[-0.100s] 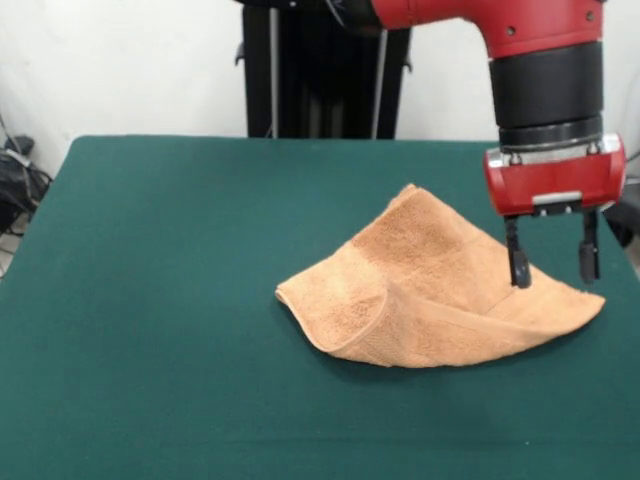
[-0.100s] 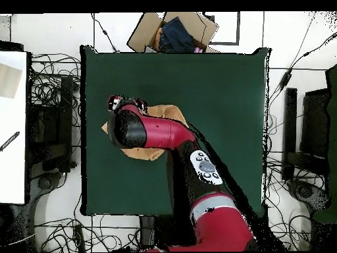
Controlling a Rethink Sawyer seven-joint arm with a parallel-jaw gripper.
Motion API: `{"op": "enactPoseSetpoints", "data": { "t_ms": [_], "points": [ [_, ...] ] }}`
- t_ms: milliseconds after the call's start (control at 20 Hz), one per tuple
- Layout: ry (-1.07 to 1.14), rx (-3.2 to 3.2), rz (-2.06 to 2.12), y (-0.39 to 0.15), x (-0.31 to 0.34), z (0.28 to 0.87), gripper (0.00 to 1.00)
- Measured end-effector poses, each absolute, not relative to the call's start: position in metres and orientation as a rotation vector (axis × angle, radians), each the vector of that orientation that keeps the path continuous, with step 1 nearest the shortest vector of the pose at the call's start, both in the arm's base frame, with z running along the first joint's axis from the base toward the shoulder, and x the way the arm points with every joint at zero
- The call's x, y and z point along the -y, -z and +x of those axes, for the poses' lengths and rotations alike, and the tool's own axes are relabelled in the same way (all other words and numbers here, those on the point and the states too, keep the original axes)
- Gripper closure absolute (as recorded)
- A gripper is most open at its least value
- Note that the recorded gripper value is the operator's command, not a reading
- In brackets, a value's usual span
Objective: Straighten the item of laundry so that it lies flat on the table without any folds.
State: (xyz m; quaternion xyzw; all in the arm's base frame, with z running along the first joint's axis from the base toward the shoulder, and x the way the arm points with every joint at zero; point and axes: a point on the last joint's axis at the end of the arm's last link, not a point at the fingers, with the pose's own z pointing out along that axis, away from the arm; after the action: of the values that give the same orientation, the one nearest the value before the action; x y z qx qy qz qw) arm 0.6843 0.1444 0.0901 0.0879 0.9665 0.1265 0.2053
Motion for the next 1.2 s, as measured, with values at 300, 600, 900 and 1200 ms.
{"op": "enactPoseSetpoints", "data": {
  "t_ms": [300,600,900,1200],
  "points": [
    [-0.372,-2.706,0.26,-0.102,-0.135,0.683,0.0],
    [-0.376,-2.752,0.247,-0.108,-0.135,0.677,0.0],
    [-0.375,-2.799,0.217,-0.108,-0.145,0.668,0.0],
    [-0.361,-2.876,0.136,-0.107,-0.167,0.65,0.0]
  ]
}}
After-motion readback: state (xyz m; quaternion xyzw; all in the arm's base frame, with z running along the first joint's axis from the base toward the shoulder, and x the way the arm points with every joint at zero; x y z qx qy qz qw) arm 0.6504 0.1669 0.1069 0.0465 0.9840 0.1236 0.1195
